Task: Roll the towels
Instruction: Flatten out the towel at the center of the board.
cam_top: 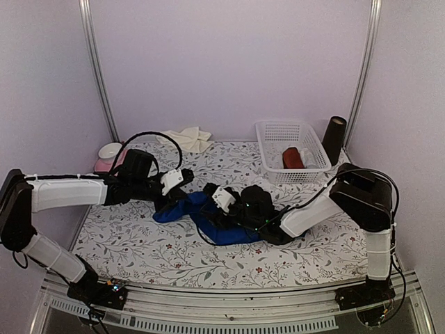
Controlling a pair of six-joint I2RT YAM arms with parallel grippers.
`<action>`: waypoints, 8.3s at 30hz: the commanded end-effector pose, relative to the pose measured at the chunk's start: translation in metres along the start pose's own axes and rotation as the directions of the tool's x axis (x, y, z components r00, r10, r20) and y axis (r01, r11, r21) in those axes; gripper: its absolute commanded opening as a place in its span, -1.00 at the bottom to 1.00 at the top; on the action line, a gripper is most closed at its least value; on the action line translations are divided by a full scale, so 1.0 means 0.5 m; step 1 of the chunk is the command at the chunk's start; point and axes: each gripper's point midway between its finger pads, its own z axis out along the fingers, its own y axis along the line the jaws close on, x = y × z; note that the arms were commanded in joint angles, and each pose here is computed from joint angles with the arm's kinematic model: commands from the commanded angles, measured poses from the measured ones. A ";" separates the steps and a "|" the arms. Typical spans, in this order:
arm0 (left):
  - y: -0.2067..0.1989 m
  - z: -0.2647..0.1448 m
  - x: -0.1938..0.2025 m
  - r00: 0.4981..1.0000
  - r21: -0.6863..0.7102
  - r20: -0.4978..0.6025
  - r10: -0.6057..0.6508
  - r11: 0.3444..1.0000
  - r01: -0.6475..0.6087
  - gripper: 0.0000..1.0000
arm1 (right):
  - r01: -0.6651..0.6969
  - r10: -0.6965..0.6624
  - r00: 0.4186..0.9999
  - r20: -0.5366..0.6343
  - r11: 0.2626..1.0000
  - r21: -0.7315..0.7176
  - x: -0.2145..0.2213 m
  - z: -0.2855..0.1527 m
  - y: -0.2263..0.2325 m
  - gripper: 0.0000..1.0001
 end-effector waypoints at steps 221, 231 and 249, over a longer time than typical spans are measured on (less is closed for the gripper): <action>0.170 -0.223 0.118 0.995 -0.485 0.053 -0.090 0.868 0.104 -1.00 | -0.321 0.501 0.653 -0.568 0.863 0.391 0.178 -0.280 -0.237 0.52; 0.181 -0.238 0.143 0.991 -0.494 0.057 -0.119 0.860 0.132 -1.00 | -0.413 0.635 0.535 -0.557 0.772 0.483 0.261 -0.322 -0.283 0.32; 0.200 -0.246 0.137 0.983 -0.494 0.092 -0.159 0.850 0.184 -1.00 | -0.497 0.634 0.523 -0.569 0.770 0.400 0.257 -0.317 -0.265 -0.95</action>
